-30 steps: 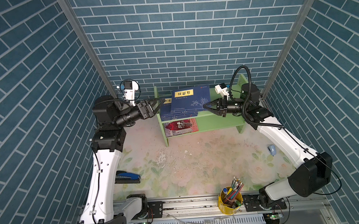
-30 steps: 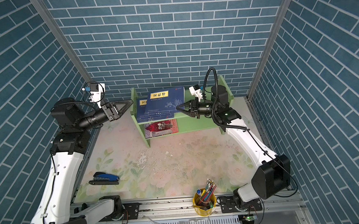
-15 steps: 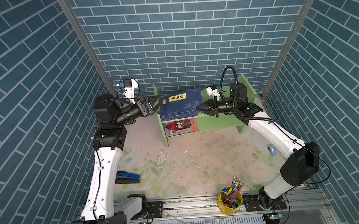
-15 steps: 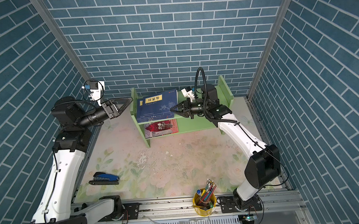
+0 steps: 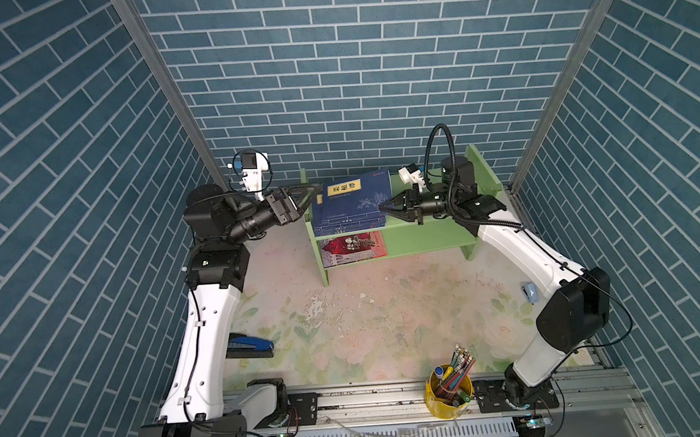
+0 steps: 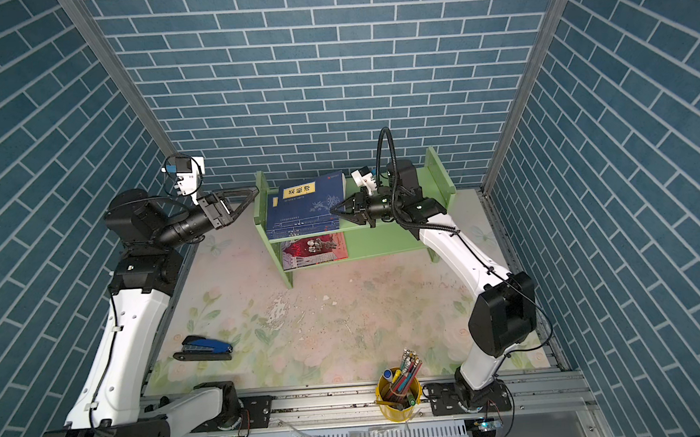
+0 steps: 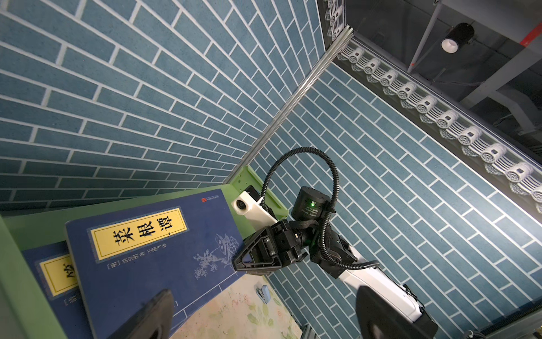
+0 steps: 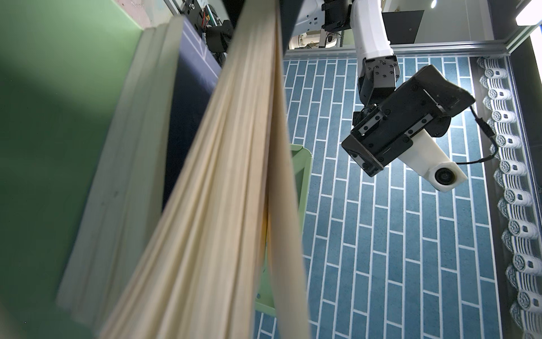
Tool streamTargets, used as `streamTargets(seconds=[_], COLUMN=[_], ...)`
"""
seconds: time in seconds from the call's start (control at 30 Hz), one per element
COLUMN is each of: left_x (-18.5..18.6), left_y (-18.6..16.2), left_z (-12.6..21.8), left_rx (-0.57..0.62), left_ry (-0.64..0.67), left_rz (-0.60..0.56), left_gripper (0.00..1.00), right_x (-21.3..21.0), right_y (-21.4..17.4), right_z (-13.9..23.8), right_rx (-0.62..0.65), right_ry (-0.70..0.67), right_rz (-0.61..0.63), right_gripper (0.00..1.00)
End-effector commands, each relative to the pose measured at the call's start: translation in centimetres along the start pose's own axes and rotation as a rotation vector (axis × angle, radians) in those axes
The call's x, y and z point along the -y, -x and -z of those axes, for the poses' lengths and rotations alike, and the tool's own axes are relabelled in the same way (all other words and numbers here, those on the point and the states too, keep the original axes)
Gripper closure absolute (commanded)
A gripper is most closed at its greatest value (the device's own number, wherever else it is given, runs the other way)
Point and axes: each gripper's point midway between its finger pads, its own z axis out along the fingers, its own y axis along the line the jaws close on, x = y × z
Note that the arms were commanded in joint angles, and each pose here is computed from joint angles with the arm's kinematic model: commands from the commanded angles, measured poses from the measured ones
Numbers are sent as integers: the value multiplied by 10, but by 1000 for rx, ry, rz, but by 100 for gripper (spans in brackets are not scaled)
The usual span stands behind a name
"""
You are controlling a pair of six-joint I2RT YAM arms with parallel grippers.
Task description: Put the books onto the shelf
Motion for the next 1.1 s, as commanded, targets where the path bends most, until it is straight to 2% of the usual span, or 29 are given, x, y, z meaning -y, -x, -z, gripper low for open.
streamTargets(seconds=[0.0, 0.53, 0.7, 1.07], left_x=[2, 0, -1, -2], left_y=[0, -3, -4, -6], left_z=[0, 1, 1, 2], left_rx=[1, 0, 0, 2], left_ry=[-22, -19, -17, -14], left_rz=[-15, -10, -10, -3], left_gripper=[2, 2, 2, 1], right_x=[-6, 11, 17, 35], right_y=[-2, -4, -2, -1], right_z=[0, -1, 2, 7], right_rx=[-22, -36, -25, -11], right_ry=[-4, -40, -60, -154], right_rz=[62, 37, 24, 17], right_gripper=[100, 100, 86, 67])
